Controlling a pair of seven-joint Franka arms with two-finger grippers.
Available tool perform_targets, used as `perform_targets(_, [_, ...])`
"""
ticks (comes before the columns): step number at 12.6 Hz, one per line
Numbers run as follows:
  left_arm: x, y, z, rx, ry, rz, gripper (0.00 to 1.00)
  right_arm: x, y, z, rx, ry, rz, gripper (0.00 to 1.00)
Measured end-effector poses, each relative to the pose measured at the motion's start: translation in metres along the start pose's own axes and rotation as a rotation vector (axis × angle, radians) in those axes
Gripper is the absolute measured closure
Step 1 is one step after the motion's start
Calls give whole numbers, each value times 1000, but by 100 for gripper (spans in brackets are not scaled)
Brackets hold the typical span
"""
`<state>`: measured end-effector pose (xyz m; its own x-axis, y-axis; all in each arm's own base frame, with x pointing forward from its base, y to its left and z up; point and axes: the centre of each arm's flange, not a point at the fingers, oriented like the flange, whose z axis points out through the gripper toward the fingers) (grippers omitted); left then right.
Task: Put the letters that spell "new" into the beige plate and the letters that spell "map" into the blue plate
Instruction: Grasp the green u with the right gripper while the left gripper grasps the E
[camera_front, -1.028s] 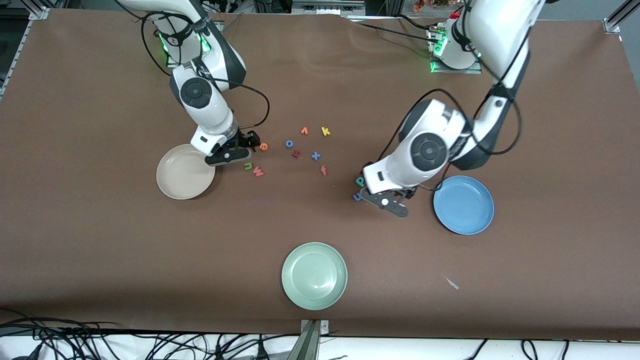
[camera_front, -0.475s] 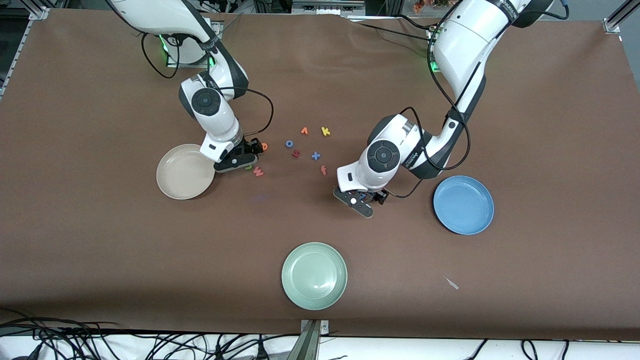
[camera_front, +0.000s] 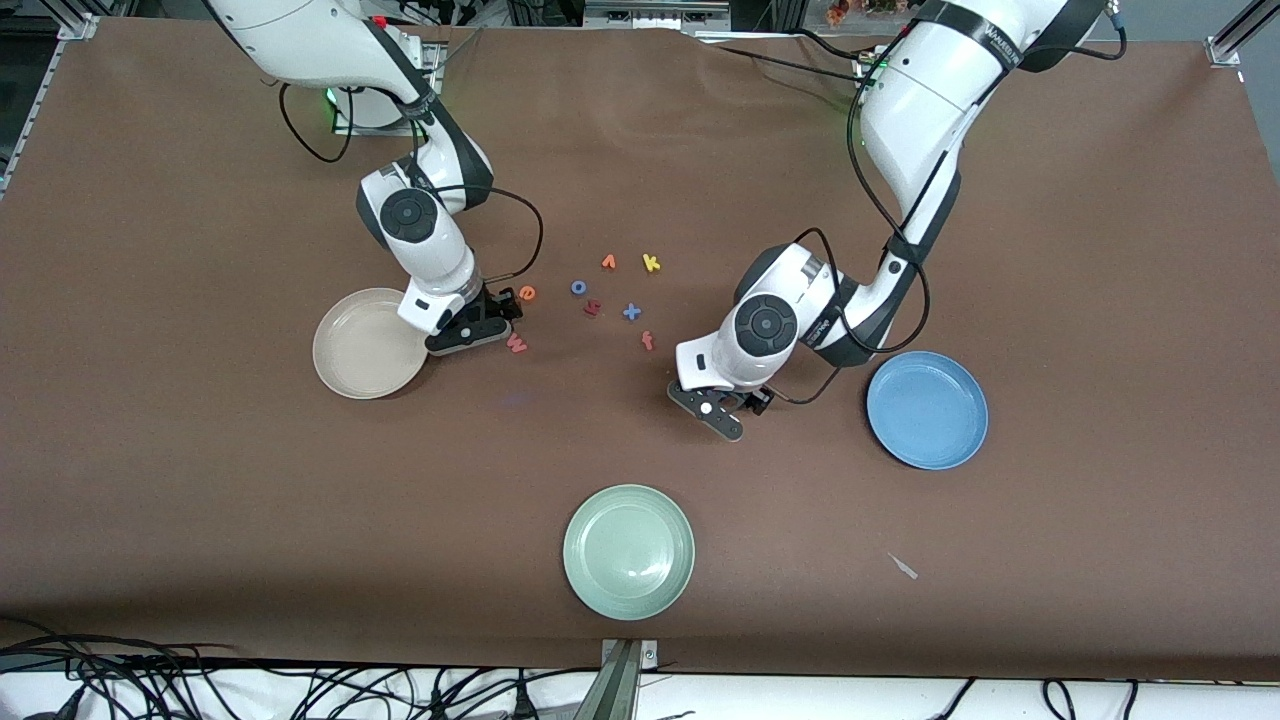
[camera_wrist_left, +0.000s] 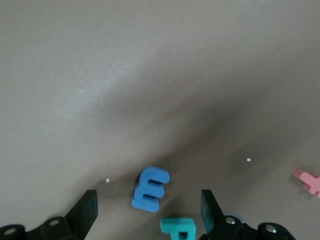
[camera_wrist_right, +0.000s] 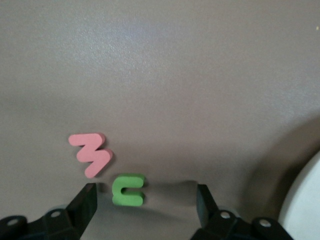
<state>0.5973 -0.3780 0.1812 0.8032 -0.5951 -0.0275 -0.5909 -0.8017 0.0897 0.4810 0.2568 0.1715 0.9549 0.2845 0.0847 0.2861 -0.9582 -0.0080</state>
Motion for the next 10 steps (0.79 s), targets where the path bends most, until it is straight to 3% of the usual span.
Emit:
perform_targets(1, [0,-1,5,-1,3,12,17,1,0,2,1,0,0,12])
perform_targets(2, [0,-1,10,-2,5,20,17,0,0,4,2,0,0,13])
perform_targets(4, [-1,0,13,-2,16,30,40,1,1,4,2,3,0,18])
perform_targets(6, [0,2,10,-4,22,42,61,2,0,2,3,9,0,37])
perform_targets(7, [1,2,8,-3,25,44,70,2,0,2,3,9,0,37])
perform_targets(9, [1,0,6,-1,27,56,72,3,-1,0,4,13,-2,54])
perform_targets(10, [1,-6,3,3,22,69,72,3,-1,0,4,13,-3,55])
